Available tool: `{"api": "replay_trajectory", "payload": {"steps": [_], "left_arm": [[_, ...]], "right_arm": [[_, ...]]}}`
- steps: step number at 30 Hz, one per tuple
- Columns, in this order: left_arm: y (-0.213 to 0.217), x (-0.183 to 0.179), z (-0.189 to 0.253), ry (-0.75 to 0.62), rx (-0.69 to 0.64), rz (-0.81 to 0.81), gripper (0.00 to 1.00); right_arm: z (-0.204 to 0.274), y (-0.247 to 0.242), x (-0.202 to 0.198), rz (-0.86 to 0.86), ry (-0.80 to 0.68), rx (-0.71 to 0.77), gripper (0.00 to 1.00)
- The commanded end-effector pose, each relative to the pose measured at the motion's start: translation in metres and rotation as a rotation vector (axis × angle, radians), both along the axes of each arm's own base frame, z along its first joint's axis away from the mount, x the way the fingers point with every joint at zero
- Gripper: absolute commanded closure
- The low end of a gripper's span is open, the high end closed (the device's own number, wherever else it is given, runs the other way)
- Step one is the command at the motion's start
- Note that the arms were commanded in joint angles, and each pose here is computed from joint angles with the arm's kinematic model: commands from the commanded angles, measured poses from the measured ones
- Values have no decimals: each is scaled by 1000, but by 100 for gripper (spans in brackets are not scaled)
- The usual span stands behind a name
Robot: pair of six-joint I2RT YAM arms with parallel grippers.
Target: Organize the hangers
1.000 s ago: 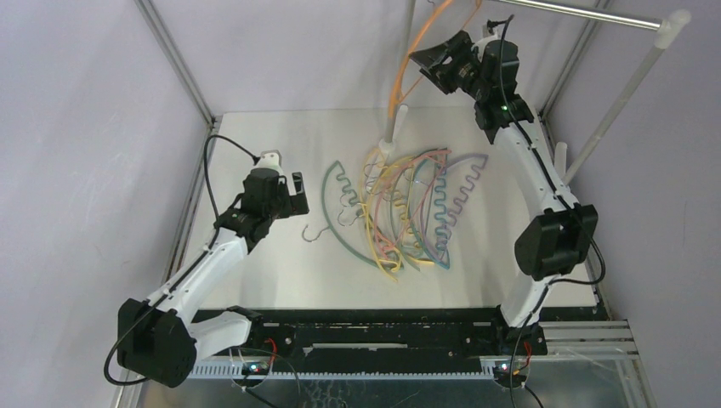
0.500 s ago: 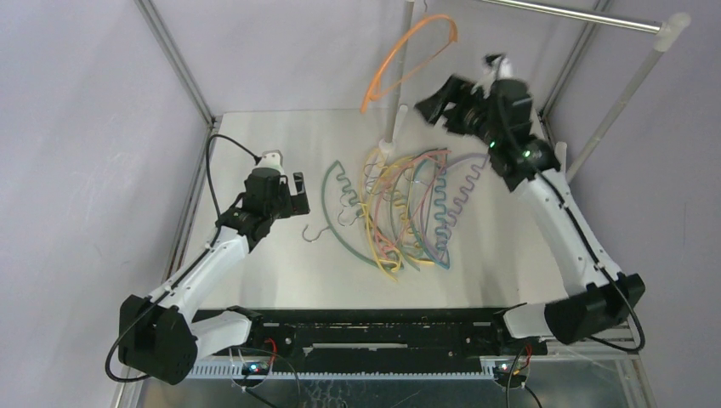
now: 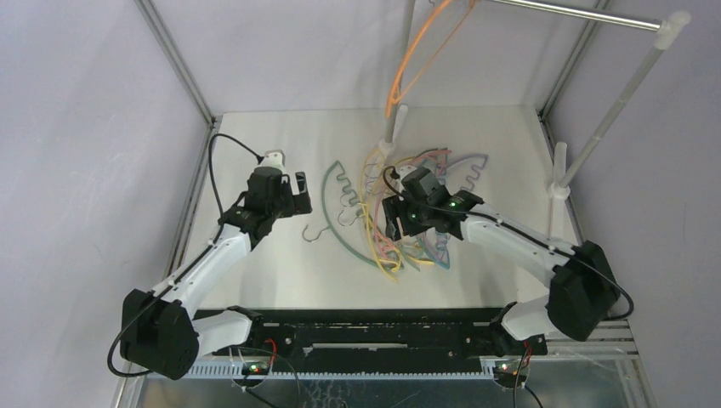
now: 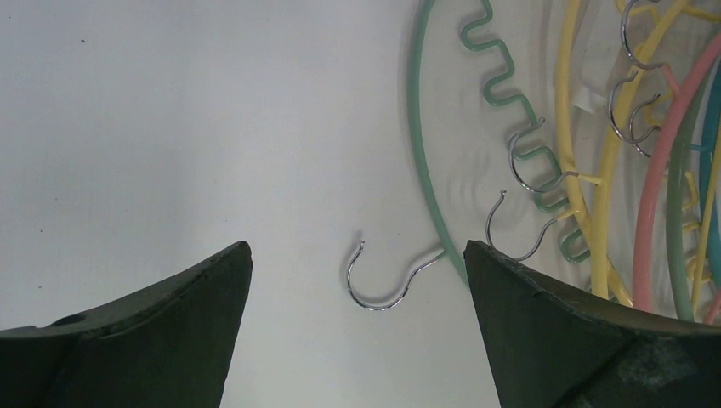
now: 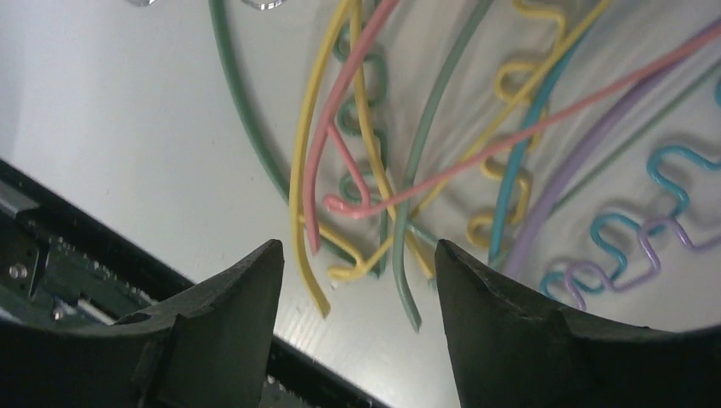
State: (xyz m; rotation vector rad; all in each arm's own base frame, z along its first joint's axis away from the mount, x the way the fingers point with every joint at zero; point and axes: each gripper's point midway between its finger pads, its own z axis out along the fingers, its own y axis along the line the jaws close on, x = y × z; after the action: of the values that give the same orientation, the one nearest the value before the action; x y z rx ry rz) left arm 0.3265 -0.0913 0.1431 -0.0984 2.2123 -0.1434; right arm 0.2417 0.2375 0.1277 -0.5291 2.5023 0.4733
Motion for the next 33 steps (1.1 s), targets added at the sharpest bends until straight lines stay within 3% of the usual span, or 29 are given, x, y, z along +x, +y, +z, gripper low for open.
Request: {"api": "replay_trajectory", "payload": {"steps": [1,15,33], "left_arm": [[-7,9,16,-64,-47,-2,0],[3,-11,6,-70,-44,18,1],[13,-18,-1,-57,0,30,1]], "right_arm": [[8,36,39,-47,-71,120,29],[-32,71,121,-324,53,230,44],[-80,52,133,-379,101,106,53]]}}
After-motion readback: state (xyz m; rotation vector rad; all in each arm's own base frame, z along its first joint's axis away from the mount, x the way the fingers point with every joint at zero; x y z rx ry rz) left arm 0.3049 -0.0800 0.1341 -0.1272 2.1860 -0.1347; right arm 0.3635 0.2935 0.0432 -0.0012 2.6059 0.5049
